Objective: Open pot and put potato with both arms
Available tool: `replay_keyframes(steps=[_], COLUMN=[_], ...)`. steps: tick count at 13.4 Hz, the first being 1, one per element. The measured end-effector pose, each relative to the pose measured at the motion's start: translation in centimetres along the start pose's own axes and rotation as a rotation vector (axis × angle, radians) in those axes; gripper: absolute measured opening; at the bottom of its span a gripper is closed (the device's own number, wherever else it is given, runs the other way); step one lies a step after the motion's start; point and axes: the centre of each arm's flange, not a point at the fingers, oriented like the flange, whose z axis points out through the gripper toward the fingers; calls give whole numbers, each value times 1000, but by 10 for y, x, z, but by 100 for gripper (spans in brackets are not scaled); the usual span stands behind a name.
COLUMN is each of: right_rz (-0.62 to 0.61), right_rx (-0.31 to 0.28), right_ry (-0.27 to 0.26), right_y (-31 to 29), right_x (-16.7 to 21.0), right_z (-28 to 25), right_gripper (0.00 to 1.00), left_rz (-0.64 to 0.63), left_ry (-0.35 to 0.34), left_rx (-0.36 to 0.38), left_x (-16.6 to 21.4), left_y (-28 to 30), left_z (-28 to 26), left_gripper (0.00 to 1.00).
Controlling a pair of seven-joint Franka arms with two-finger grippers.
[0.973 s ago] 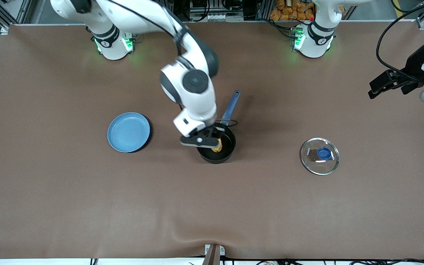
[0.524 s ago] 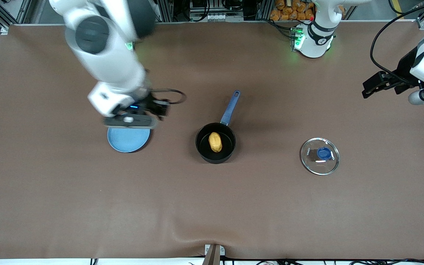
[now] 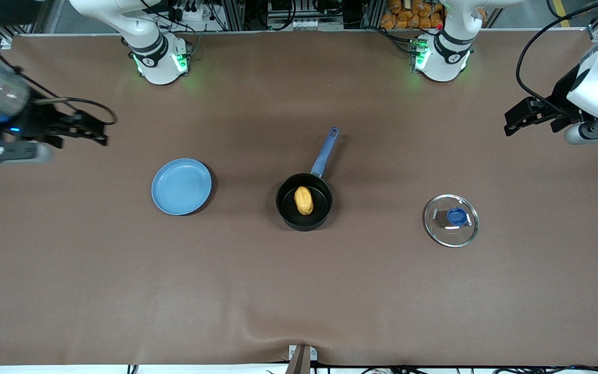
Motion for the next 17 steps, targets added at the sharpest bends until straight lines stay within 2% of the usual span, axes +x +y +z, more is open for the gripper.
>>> replay_keyframes(steps=[3,6,10,13,17], right_rz=[84,52,7,-32,-36], right_rx=[-12,-33,-50,-56,-57], right_ry=[15,26,60,107,108], right_y=[55,83,90,90,90], right_x=[-5,-4,1,7,7], right_z=[-9,-10,-10,-10,-9], right_gripper=[100,100,100,100,100], left_rz=[13,13,15,14,9], left_ry=[2,0,7,20,33], left_rx=[7,16,18,17,14], left_x=[0,0,-5,-11,-11], left_y=[-5,-6,-6,-7,-9], left_z=[0,1,5,-2,-8], left_gripper=[100,100,100,100,100])
